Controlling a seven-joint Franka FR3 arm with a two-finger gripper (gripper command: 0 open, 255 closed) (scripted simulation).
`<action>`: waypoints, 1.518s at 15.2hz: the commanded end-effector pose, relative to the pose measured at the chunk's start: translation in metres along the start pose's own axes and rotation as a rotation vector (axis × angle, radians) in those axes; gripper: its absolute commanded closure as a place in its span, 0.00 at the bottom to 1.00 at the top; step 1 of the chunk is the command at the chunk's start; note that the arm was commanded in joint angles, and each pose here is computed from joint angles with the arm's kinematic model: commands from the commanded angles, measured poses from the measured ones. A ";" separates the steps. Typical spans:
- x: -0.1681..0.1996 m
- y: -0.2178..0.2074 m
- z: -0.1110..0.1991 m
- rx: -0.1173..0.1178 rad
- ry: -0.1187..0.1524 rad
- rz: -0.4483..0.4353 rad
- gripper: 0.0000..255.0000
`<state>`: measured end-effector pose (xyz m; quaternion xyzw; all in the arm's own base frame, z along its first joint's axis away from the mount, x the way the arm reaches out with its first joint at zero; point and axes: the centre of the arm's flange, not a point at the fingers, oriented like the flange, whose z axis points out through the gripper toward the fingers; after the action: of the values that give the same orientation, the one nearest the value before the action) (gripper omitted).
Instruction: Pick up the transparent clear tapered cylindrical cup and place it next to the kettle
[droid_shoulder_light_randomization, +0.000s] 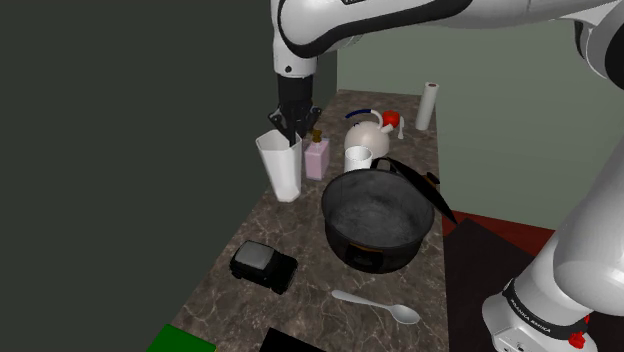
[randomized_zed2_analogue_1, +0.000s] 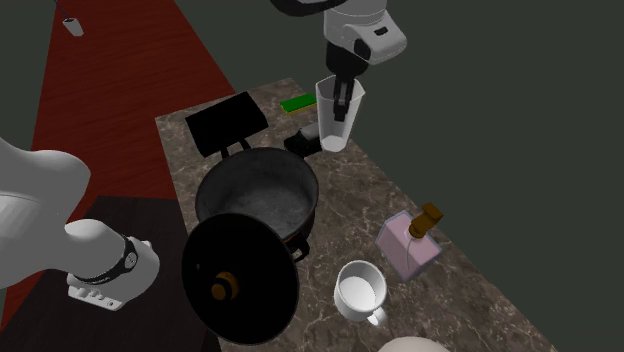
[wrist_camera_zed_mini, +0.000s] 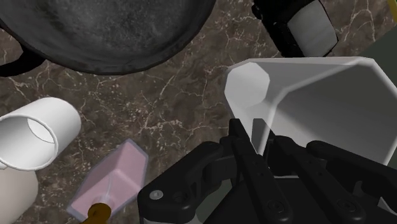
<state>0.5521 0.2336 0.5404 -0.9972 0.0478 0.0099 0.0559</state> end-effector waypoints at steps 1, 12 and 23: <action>0.001 -0.001 -0.009 0.000 0.000 0.000 1.00; -0.001 -0.008 -0.067 0.000 0.000 0.000 1.00; 0.007 0.054 -0.104 0.000 0.000 0.000 1.00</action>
<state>0.5547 0.1805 0.6381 -0.9972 0.0484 0.0101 0.0558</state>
